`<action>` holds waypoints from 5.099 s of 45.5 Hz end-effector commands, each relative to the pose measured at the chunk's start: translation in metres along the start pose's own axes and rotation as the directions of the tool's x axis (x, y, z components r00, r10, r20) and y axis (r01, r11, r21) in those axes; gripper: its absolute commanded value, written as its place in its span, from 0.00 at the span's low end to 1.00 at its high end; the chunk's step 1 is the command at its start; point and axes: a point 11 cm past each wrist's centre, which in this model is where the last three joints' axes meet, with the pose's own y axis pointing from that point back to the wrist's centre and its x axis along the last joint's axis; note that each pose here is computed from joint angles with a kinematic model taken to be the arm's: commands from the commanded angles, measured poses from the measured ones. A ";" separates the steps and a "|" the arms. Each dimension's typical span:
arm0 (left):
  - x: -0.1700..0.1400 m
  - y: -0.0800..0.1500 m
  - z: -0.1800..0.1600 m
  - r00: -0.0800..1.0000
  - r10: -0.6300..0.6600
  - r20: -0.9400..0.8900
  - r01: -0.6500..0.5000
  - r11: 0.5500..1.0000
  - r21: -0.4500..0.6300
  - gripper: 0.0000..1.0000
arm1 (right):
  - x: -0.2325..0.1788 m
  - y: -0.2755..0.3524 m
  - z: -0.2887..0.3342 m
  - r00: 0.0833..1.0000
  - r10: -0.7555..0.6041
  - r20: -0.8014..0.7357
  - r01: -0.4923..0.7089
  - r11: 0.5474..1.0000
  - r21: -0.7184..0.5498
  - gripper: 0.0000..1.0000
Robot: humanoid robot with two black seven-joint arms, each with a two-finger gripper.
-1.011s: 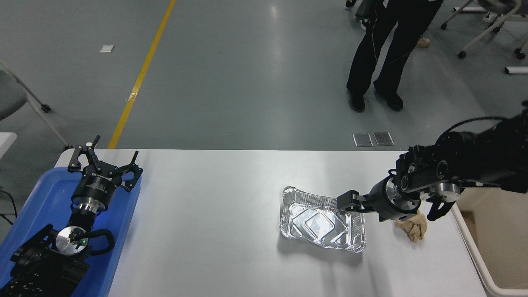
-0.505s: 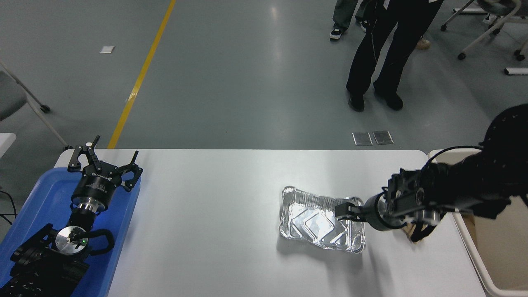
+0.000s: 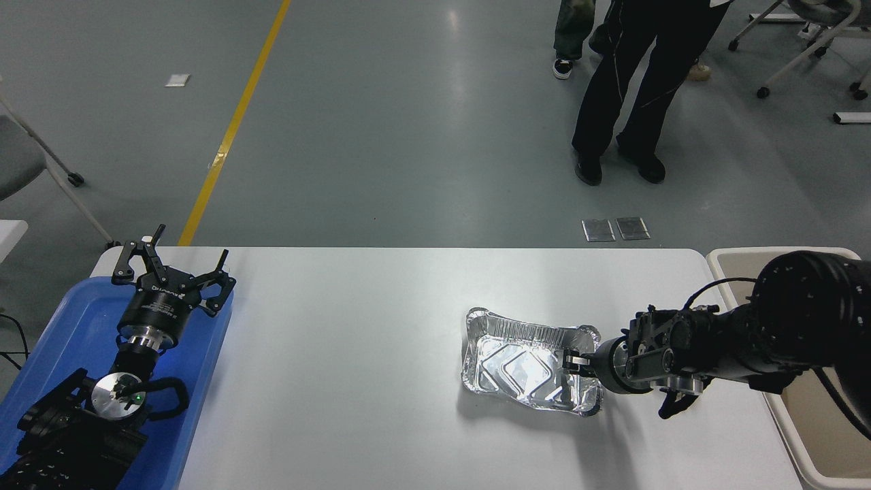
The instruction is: Pick up foil plate and place in dustbin
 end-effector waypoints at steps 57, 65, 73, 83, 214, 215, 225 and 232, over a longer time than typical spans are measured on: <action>0.000 0.000 0.000 1.000 0.000 0.002 0.000 1.000 0.002 0.99 | 0.117 0.287 -0.045 0.993 -0.101 -0.063 0.111 0.974 0.196 0.00; 0.001 0.001 0.001 1.000 0.002 0.001 -0.002 1.000 -0.001 0.99 | 0.129 0.338 -0.059 0.990 -0.094 -0.104 0.116 0.965 0.236 0.00; 0.001 0.001 0.001 1.000 0.002 0.001 -0.002 1.000 -0.001 0.99 | 0.132 0.360 -0.064 0.989 -0.082 -0.122 0.111 0.961 0.252 0.00; 0.000 0.000 0.000 1.000 0.000 0.000 0.000 1.000 -0.001 0.99 | 0.134 0.355 -0.060 0.990 -0.084 -0.116 0.110 0.965 0.238 0.00; 0.001 0.001 0.001 1.000 0.003 -0.002 -0.003 1.000 -0.007 0.99 | 0.077 0.075 0.299 0.758 0.473 0.450 -0.339 0.874 -0.347 1.00; 0.001 0.001 0.001 1.000 0.003 -0.002 -0.003 1.000 -0.007 0.99 | 0.078 0.073 0.292 0.763 0.455 0.460 -0.331 0.885 -0.327 1.00; 0.000 0.000 0.000 1.000 0.002 0.000 -0.002 1.000 -0.002 0.99 | 0.080 0.080 0.212 0.870 0.210 0.446 -0.176 0.977 -0.118 1.00; 0.000 0.000 0.000 1.000 0.000 0.000 0.000 1.000 0.001 0.99 | 0.086 0.104 0.138 0.942 0.072 0.328 -0.079 0.997 0.008 1.00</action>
